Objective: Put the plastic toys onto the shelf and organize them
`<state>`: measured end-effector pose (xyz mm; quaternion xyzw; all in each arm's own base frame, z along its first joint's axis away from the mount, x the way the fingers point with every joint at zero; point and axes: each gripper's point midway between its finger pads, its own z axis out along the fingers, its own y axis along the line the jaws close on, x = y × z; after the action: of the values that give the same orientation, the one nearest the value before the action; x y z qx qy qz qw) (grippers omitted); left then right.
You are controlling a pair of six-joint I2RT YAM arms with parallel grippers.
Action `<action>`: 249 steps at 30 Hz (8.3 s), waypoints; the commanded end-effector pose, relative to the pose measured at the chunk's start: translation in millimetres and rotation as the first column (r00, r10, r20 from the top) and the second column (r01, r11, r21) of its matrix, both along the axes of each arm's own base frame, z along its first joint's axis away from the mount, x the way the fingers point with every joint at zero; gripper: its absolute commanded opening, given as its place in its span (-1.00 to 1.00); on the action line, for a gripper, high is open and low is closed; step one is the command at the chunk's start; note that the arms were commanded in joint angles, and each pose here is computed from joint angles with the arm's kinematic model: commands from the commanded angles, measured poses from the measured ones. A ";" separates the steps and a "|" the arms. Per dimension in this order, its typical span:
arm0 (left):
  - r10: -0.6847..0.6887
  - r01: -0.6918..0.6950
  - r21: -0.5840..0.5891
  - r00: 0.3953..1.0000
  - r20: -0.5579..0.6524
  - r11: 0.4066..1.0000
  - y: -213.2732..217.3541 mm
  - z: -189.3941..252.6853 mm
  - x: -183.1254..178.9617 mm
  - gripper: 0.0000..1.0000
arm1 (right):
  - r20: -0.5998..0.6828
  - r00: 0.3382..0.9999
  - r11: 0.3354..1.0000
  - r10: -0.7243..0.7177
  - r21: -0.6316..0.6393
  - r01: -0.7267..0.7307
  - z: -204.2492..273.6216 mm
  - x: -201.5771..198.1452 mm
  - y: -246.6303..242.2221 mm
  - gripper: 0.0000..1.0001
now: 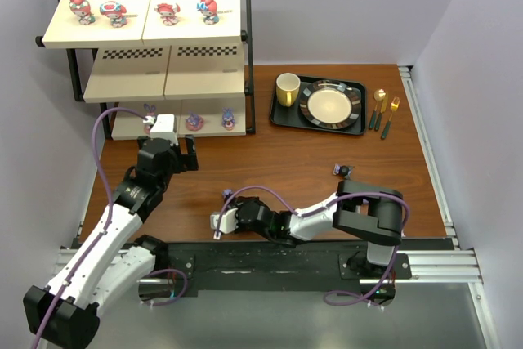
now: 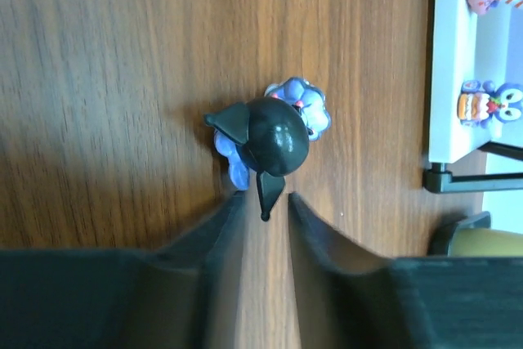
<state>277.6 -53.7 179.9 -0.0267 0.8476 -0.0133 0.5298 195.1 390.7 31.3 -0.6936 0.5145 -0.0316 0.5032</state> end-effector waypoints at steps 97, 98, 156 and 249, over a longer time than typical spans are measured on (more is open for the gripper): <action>-0.869 0.734 0.466 0.415 0.267 0.494 -220.2 15.0 -51.9 0.01 | -0.947 0.297 0.693 -0.121 0.134 0.708 147.6 37.0 -78.8 -1.00; -0.869 0.734 0.465 0.419 0.265 0.496 -220.1 14.0 -51.4 0.01 | -0.947 0.297 0.693 -0.121 0.134 0.708 147.9 36.7 -79.0 -1.00; -0.802 0.708 0.376 0.525 0.286 0.597 -218.2 20.6 -39.0 -0.80 | -0.939 0.322 0.697 -0.117 0.154 0.700 148.9 33.9 -76.8 -1.00; 0.017 -0.073 0.047 0.692 0.722 0.996 213.6 164.4 163.7 -1.00 | -0.756 0.648 0.542 -0.089 0.509 0.669 101.6 38.8 -128.9 0.97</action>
<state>440.8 157.7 302.1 -0.0570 0.6201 0.0055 0.7824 227.1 257.4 122.5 -0.2383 0.7804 0.3121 0.4866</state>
